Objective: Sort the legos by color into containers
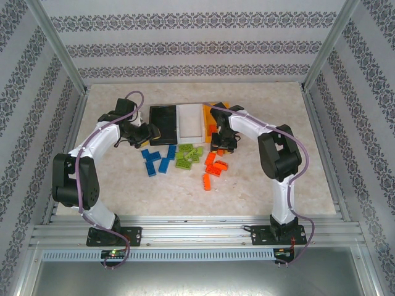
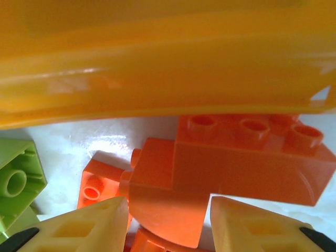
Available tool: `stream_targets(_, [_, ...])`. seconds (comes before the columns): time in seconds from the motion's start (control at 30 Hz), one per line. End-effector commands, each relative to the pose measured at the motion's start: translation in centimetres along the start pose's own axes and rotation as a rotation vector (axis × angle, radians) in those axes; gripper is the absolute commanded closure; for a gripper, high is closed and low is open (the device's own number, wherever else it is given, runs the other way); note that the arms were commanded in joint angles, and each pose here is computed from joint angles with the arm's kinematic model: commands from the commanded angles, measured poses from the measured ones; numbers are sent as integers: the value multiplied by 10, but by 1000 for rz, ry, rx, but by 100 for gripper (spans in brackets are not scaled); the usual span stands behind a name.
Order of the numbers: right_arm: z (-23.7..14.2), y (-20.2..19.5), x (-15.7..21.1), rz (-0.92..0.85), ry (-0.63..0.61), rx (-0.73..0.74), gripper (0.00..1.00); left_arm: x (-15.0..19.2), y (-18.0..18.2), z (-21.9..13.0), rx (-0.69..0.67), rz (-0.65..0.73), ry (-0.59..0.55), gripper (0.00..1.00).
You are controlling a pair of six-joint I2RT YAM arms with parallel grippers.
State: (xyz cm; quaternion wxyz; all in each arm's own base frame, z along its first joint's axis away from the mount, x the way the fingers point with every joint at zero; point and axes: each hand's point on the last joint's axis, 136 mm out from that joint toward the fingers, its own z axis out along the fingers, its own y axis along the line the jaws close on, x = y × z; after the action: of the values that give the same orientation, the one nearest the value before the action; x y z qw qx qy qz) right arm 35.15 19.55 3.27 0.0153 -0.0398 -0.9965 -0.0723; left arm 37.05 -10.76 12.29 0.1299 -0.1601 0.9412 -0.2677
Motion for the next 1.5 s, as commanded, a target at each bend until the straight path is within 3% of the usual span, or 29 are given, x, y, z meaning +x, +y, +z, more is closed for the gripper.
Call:
stream_targets(0.0, [4, -6, -10, 31, -14, 25, 56, -2, -1, -11, -1, 19, -15, 43])
stream_targets(0.17, [4, -5, -11, 32, -17, 25, 73, -3, -3, -10, 10, 11, -13, 43])
stream_targets(0.27, [-6, -7, -7, 27, -26, 26, 77, -3, -4, -9, 16, 7, -15, 43])
stream_targets(0.53, [-83, 6, 12, 18, -128, -85, 77, -5, -4, -7, 29, 0, -26, 43])
stream_targets(0.73, [-121, 20, -20, 30, -216, -162, 77, -8, -9, -4, 60, -23, -33, 43])
stream_targets(1.03, [-88, 31, -95, 9, -205, -124, 77, 2, -5, -15, 35, -15, -31, 43])
stream_targets(1.23, [-59, 25, -117, 27, -172, -106, 76, 7, -3, -22, 15, -12, -30, 42])
stream_targets(1.47, [-45, 21, -116, 36, -147, -99, 59, 7, -2, -21, 10, -15, -22, 42])
